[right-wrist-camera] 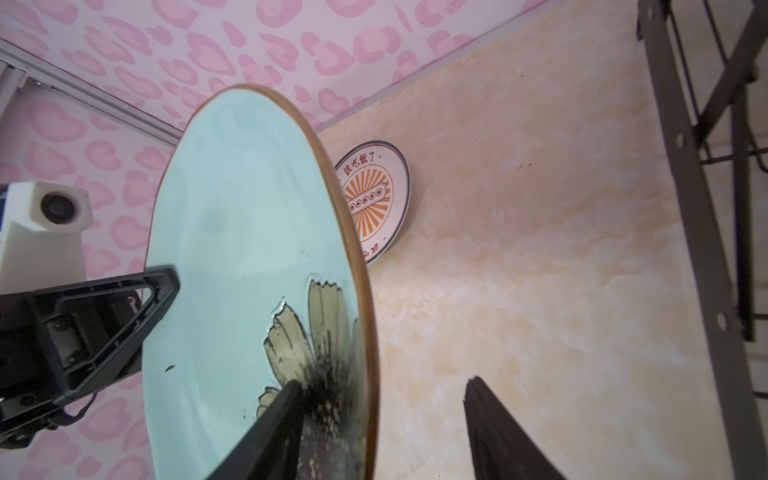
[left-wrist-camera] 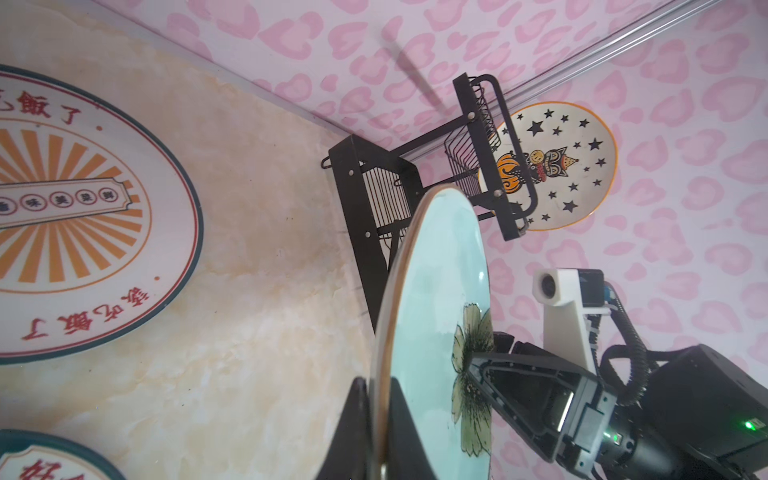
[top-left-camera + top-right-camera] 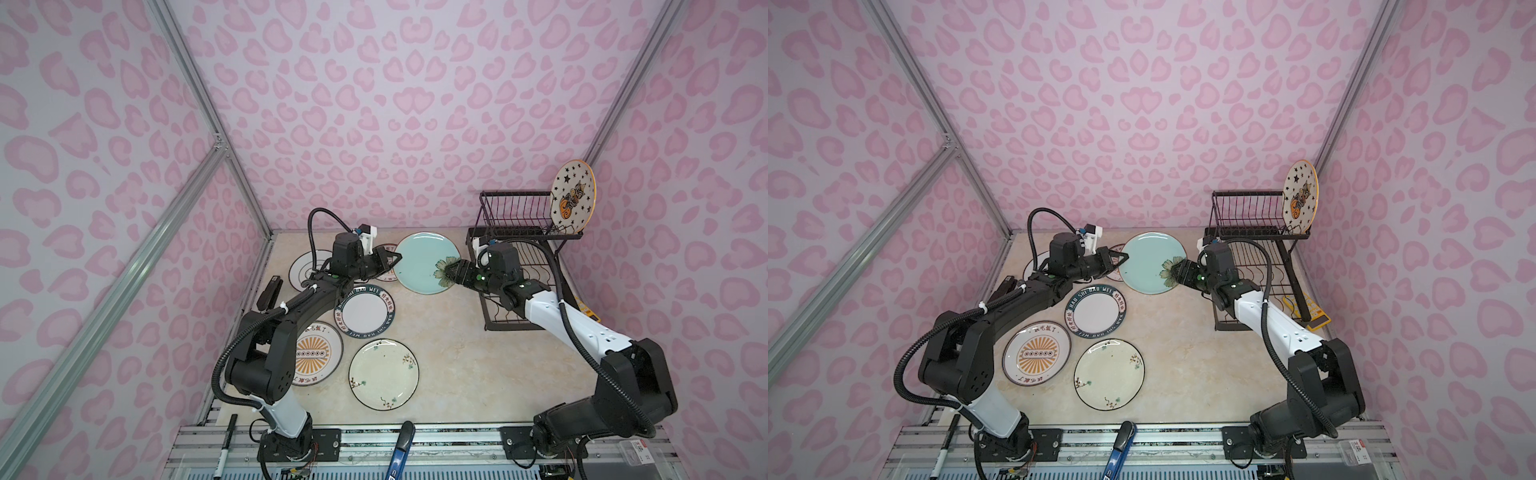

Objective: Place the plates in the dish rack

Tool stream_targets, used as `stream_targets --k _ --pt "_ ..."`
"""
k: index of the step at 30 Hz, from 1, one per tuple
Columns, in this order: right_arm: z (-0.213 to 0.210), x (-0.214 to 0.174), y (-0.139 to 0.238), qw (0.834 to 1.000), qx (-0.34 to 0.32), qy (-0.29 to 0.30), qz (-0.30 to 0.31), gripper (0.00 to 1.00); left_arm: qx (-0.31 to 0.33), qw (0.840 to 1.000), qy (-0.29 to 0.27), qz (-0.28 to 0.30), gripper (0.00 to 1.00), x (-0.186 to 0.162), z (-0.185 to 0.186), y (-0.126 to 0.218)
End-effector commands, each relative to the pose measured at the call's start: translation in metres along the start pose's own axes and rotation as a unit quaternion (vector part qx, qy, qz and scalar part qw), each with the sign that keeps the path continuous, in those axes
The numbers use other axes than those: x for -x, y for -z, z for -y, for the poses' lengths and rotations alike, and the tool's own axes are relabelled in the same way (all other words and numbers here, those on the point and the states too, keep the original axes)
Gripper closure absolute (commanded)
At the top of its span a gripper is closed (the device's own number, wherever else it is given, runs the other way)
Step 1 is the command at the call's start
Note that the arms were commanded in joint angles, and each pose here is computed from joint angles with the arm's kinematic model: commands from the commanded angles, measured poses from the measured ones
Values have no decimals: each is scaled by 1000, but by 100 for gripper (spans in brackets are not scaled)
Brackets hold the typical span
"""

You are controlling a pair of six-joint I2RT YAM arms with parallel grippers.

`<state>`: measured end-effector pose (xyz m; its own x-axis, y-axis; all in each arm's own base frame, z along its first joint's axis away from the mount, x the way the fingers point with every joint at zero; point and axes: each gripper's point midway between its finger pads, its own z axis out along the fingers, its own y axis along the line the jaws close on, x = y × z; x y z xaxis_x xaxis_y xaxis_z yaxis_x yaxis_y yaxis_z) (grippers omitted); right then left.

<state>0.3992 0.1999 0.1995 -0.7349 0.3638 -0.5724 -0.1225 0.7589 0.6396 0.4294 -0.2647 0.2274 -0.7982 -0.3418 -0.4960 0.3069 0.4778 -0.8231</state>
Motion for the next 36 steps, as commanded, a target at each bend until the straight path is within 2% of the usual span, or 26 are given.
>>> stream_targets --k 1,13,15,21,25,30,36 --pt "-17 5 1 999 41 -6 15 46 -83 996 -36 25 96 17 44 10" --pt "-42 11 9 995 94 1 24 66 -106 993 -39 23 96 14 49 10" --pt "-43 11 10 995 97 2 24 71 -101 994 -39 23 96 14 48 10" --pt "-47 13 13 994 105 3 27 98 -105 994 -37 15 96 12 47 8" --pt "-48 15 14 994 107 2 29 100 -107 994 -36 12 95 11 47 7" --pt "-45 22 21 994 104 -1 41 100 -103 994 -33 9 75 10 45 7" --pt "-36 34 27 994 93 3 57 100 -103 994 -21 -3 55 6 41 3"
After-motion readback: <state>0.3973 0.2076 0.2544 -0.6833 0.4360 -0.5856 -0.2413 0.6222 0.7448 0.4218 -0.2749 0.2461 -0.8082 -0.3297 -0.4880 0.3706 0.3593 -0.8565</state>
